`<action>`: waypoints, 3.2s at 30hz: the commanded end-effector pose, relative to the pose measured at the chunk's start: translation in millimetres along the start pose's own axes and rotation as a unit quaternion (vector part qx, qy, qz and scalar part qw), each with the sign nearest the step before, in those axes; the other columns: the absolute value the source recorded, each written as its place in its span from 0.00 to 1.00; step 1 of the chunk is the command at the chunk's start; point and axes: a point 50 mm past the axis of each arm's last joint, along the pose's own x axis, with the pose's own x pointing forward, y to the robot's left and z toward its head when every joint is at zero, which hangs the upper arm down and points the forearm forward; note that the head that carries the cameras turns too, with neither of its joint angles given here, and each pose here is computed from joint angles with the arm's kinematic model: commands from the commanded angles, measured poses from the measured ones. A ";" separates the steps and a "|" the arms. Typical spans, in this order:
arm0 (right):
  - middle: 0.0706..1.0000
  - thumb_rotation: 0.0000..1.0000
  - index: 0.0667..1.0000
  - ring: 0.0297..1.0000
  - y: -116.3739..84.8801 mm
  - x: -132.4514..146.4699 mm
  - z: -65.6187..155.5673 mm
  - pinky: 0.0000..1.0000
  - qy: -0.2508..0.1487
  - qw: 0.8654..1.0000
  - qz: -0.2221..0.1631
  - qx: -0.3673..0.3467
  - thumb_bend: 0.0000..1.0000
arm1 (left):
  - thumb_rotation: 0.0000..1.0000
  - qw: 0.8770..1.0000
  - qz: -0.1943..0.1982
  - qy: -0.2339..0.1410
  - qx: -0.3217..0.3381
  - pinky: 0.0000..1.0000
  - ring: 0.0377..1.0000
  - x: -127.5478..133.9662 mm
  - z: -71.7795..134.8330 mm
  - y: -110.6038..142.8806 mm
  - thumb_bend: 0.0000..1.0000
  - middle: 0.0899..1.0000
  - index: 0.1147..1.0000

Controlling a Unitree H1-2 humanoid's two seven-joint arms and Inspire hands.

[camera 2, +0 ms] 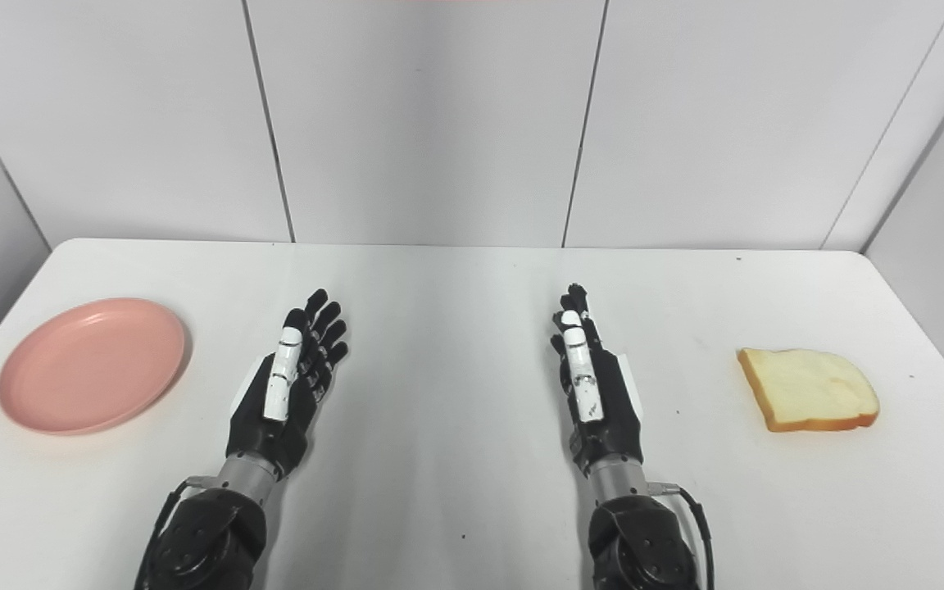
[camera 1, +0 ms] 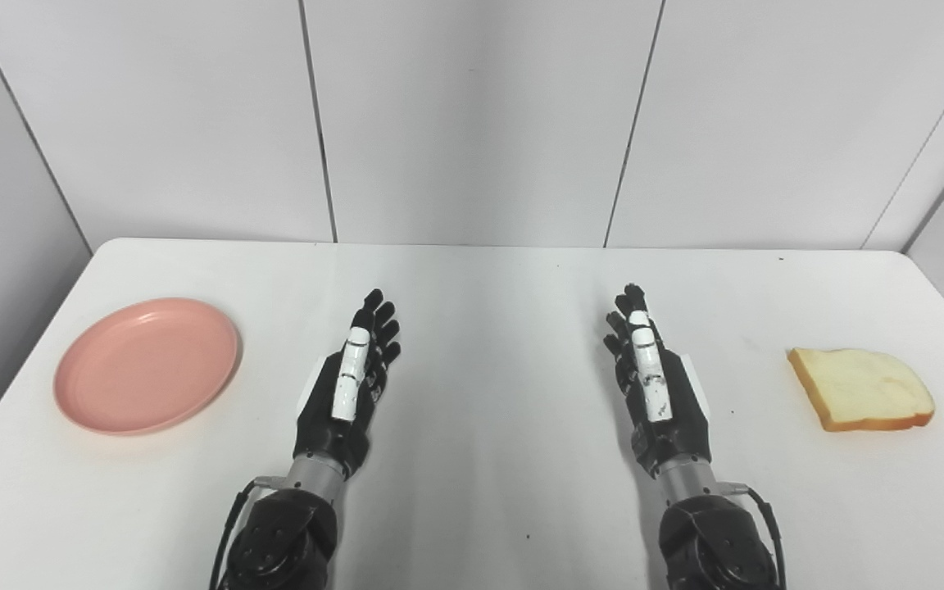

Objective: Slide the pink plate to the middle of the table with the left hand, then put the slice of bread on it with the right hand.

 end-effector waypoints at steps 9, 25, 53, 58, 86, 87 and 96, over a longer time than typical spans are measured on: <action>1.00 0.93 1.00 0.99 6.4 9.0 19.9 1.00 -0.043 0.999 0.015 -0.001 0.65 | 0.98 0.999 -0.013 -0.030 0.004 1.00 1.00 4.7 15.1 -4.6 0.64 1.00 0.99; 1.00 0.95 1.00 1.00 7.7 8.1 17.8 1.00 -0.038 0.999 0.022 -0.004 0.67 | 0.96 0.999 -0.009 -0.031 0.005 1.00 1.00 5.2 13.6 -4.0 0.65 1.00 0.98; 1.00 0.98 1.00 1.00 -32.2 2.0 17.5 1.00 -0.036 0.999 0.019 -0.013 0.64 | 0.97 0.996 0.048 -0.077 -0.010 1.00 1.00 36.9 40.3 13.0 0.70 1.00 0.99; 1.00 1.00 1.00 1.00 -34.3 2.1 19.9 1.00 -0.037 0.999 0.018 -0.011 0.57 | 0.98 0.994 0.064 -0.089 -0.010 1.00 1.00 40.8 48.8 22.8 0.69 1.00 1.00; 1.00 0.95 1.00 1.00 -44.0 4.4 17.8 1.00 -0.038 0.999 0.015 -0.010 0.60 | 1.00 0.971 0.181 -0.152 0.041 1.00 1.00 32.8 98.3 103.6 0.70 0.99 0.99; 1.00 0.95 1.00 1.00 -43.8 4.4 17.9 1.00 -0.038 0.999 0.015 -0.010 0.60 | 1.00 0.970 0.184 -0.153 0.039 1.00 1.00 32.5 98.9 106.3 0.71 0.99 0.99; 1.00 0.95 1.00 1.00 -45.0 4.9 17.0 1.00 -0.037 0.999 0.018 -0.013 0.61 | 1.00 0.961 0.211 -0.177 0.030 1.00 1.00 25.0 111.6 135.7 0.69 1.00 1.00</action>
